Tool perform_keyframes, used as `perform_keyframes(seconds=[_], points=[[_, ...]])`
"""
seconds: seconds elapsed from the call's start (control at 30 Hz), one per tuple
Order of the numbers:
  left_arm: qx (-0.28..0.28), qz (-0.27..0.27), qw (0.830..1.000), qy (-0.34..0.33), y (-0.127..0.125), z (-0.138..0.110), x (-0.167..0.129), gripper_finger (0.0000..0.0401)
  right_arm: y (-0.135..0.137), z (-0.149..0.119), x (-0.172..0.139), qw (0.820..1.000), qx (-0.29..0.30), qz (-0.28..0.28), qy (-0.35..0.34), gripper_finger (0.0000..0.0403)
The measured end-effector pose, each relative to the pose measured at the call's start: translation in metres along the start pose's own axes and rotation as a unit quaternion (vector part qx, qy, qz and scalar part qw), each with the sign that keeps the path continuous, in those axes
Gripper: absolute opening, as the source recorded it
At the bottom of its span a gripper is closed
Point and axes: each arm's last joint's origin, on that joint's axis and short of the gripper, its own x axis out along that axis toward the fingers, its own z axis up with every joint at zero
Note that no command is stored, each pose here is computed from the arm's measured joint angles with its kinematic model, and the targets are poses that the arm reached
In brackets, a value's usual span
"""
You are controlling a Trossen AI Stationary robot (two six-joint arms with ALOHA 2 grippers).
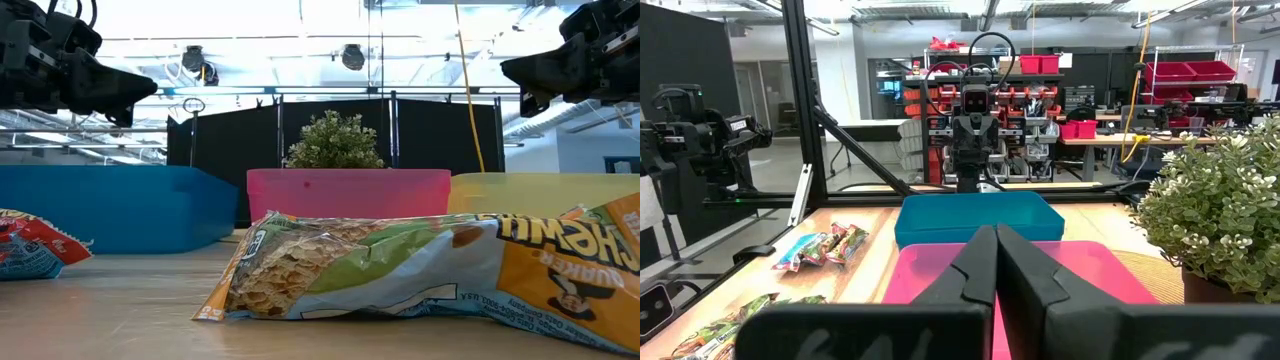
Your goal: Pick and place Granola Bars by type
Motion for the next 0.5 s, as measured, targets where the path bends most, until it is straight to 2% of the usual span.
perform_keyframes(seconds=[0.5], points=[[0.0, 0.0, 1.0, 0.0, 0.0, 0.0, 0.0, 0.0049, 0.0, 0.0004, 0.0, 1.0, 0.0, 0.0, -0.002, 0.0]])
